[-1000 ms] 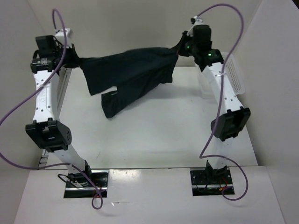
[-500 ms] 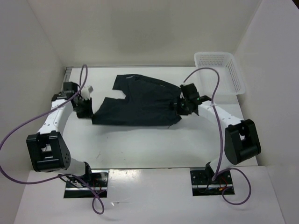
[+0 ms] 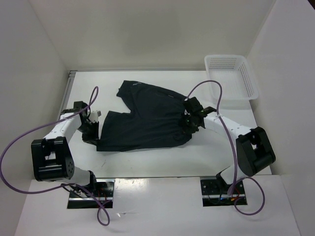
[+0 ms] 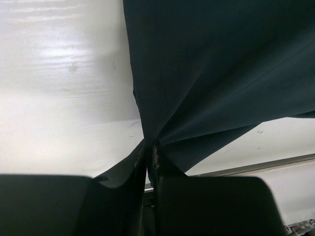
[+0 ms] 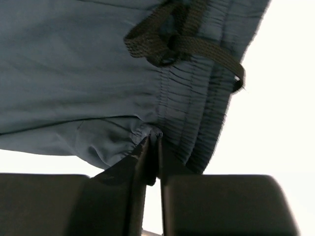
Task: Fold and stack the shorts
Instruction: Flatten the shorts out
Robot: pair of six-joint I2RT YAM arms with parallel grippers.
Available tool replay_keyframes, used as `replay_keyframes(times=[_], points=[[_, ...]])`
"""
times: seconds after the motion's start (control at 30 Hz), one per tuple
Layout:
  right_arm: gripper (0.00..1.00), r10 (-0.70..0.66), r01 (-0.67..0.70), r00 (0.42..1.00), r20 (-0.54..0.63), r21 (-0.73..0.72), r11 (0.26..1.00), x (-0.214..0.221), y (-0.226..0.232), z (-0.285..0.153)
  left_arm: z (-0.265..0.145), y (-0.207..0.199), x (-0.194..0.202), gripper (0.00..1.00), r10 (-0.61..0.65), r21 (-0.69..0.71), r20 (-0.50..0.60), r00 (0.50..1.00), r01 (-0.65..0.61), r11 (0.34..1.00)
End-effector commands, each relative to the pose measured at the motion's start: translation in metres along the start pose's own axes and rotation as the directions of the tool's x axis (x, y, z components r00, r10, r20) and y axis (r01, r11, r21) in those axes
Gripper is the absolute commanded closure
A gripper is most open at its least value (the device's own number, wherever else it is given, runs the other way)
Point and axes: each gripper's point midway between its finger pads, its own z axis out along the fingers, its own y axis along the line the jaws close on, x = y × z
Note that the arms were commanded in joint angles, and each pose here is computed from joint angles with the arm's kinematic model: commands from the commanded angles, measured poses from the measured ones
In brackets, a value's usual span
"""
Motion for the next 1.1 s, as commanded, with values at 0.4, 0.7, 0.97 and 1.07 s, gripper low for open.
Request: replay_keyframes(times=[0.4, 0.7, 0.97, 1.07], points=[[0.25, 0.191, -0.19, 0.982, 0.003, 0.063, 0.98, -0.006, 0.008, -0.054, -0.037, 0.01, -0.112, 0.46, 0.077, -0.098, 0.275, 0.959, -0.052, 0.994], [0.27, 0.24, -0.244, 0.967, -0.083, -0.043, 0.969, 0.036, 0.042, -0.026, 0.019, -0.003, -0.177, 0.44, 0.145, -0.073, 0.334, 0.931, -0.128, 0.989], [0.67, 0.289, -0.291, 0.952, -0.099, -0.008, 0.957, 0.058, 0.035, -0.013, 0.046, -0.028, -0.205, 0.42, 0.189, -0.005, 0.378, 0.906, -0.202, 0.979], [0.82, 0.326, -0.324, 0.941, -0.087, 0.045, 0.945, 0.063, 0.025, -0.019, 0.065, -0.025, -0.196, 0.49, 0.187, -0.005, 0.323, 0.928, -0.196, 0.981]])
